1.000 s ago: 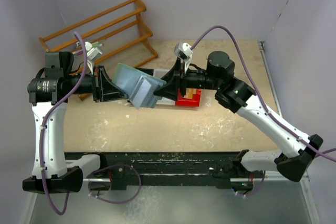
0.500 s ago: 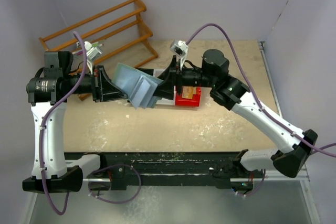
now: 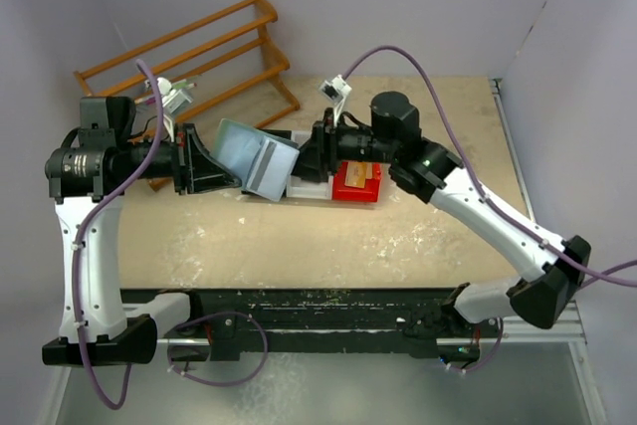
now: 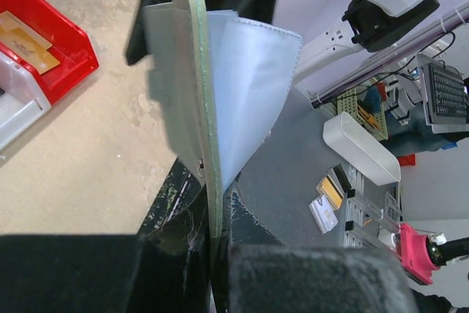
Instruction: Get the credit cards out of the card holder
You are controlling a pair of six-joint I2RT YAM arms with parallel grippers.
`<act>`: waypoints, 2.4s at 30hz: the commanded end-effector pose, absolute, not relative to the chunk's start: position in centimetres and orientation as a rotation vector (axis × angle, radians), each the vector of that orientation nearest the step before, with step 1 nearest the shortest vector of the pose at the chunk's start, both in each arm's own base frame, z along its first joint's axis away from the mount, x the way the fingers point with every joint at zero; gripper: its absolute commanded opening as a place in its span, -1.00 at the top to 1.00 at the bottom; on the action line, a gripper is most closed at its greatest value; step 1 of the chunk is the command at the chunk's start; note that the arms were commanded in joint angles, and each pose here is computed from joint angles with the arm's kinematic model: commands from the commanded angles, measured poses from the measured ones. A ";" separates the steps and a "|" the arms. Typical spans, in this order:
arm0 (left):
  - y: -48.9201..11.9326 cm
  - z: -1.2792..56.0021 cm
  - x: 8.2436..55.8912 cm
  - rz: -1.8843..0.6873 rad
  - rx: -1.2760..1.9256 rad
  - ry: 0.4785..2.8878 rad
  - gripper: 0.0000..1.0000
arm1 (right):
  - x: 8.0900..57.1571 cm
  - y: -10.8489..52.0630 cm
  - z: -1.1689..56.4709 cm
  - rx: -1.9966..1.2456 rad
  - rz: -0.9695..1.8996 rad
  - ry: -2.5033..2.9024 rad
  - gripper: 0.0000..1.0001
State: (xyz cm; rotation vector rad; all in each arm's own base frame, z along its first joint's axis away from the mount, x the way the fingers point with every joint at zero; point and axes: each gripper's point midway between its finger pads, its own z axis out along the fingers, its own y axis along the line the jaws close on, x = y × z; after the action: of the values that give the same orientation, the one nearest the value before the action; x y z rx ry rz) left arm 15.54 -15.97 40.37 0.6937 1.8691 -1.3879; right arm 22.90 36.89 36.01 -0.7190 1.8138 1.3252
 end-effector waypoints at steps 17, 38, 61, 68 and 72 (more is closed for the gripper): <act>-16.7 43.6 13.4 -1.493 0.769 1.733 1.00 | 15.1 35.4 43.1 -1.104 1.587 1.249 0.29; -16.6 43.6 13.6 -1.477 0.775 1.733 1.00 | 17.2 36.5 44.2 -0.932 1.632 1.351 0.15; -16.6 43.4 13.4 -1.482 0.781 1.730 1.00 | 17.1 40.0 45.4 -0.894 1.662 1.289 -0.34; -16.6 43.2 13.4 -1.492 0.782 1.731 1.00 | 17.0 41.5 45.6 -0.822 1.711 1.281 0.04; -16.5 42.7 13.4 -1.456 0.791 1.741 0.89 | 17.1 41.6 45.9 -0.780 1.728 1.287 0.65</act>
State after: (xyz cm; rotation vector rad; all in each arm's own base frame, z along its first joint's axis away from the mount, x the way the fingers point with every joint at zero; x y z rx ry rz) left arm 14.04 -16.43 41.95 0.7240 1.8067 -1.4824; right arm 18.38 41.63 42.37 -0.8126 1.4156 1.6870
